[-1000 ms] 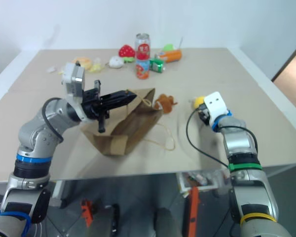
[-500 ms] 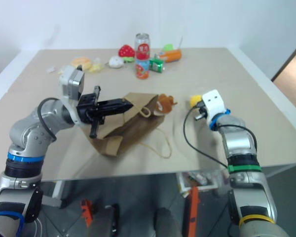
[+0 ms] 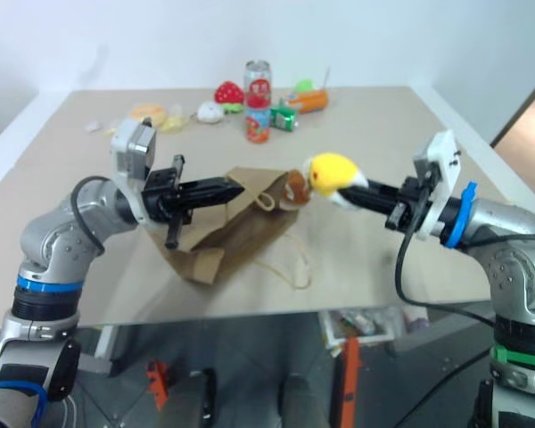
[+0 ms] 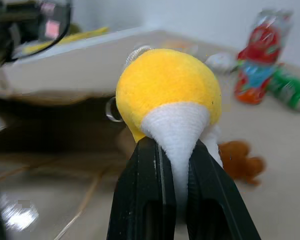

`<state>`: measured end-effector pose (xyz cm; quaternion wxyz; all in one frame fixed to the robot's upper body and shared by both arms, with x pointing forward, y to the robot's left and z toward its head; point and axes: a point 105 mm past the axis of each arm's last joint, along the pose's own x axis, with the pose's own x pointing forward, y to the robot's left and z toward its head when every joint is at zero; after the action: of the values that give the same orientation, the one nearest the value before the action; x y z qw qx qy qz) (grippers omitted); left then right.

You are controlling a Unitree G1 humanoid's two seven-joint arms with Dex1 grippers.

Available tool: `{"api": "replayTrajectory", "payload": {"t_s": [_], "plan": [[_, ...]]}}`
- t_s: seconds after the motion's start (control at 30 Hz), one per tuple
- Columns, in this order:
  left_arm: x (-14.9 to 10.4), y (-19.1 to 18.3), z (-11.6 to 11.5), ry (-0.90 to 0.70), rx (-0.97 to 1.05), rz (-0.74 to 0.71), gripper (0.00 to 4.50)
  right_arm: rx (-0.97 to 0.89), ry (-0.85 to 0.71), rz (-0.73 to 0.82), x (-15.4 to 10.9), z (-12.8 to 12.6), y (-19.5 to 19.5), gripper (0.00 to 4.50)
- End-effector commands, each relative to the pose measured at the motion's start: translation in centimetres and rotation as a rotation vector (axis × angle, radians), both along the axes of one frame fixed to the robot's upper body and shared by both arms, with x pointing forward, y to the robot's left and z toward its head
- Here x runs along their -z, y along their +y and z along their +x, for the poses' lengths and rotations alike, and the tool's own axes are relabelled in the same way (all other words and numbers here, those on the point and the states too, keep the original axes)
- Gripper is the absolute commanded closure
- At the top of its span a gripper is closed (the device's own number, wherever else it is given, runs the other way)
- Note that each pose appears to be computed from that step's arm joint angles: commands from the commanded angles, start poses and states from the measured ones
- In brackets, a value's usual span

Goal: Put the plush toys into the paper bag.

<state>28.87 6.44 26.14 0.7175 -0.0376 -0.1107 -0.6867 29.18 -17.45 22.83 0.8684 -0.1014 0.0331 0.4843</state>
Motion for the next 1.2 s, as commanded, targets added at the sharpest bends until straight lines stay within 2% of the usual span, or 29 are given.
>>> {"api": "replayTrajectory", "payload": {"t_s": [0.03, 0.17, 0.47, 0.6, 0.77, 0.97, 1.0, 1.03, 1.07, 1.1, 1.2], "plan": [[-1.2, -0.2, -0.7, -0.064, 0.020, -0.008, 4.50, -0.085, -0.027, -0.052, 0.5, -0.8, 2.8, 4.43], [-1.3, -0.2, -0.7, -0.067, 0.022, -0.006, 4.50, -0.141, -0.013, -0.111, 2.2, -1.1, 4.5, 4.43], [-1.3, -0.4, -0.8, -0.068, 0.031, -0.004, 4.50, -0.219, -0.066, -0.144, 2.5, 0.2, 8.3, 4.43], [-1.4, -0.4, -0.8, -0.071, 0.030, -0.008, 4.50, -0.249, -0.056, -0.171, 3.9, 0.7, 10.5, 4.43], [-1.5, -0.4, -0.7, -0.078, 0.021, -0.016, 4.50, -0.201, -0.026, -0.181, 6.5, 2.1, 12.0, 4.43], [-1.6, -0.4, -0.7, -0.081, 0.009, -0.024, 4.50, 0.004, -0.066, -0.159, 7.7, 6.1, 12.3, 4.43], [-1.7, -0.3, -0.7, -0.082, 0.008, -0.024, 4.50, 0.062, -0.067, -0.128, 7.5, 7.1, 12.3, 3.97], [-1.7, -0.3, -0.7, -0.082, 0.006, -0.024, 4.50, 0.075, -0.072, -0.112, 7.3, 7.3, 12.5, 3.48], [-1.7, -0.3, -0.7, -0.081, 0.005, -0.024, 4.50, 0.085, -0.078, -0.102, 7.1, 7.5, 12.5, 3.22], [-1.7, -0.3, -0.7, -0.081, 0.004, -0.024, 4.50, 0.094, -0.071, -0.083, 6.9, 7.7, 12.5, 2.70], [-1.6, -0.3, -0.6, -0.080, 0.001, -0.023, 4.50, 0.058, -0.019, -0.023, 6.0, 7.1, 12.1, 1.97]]}}
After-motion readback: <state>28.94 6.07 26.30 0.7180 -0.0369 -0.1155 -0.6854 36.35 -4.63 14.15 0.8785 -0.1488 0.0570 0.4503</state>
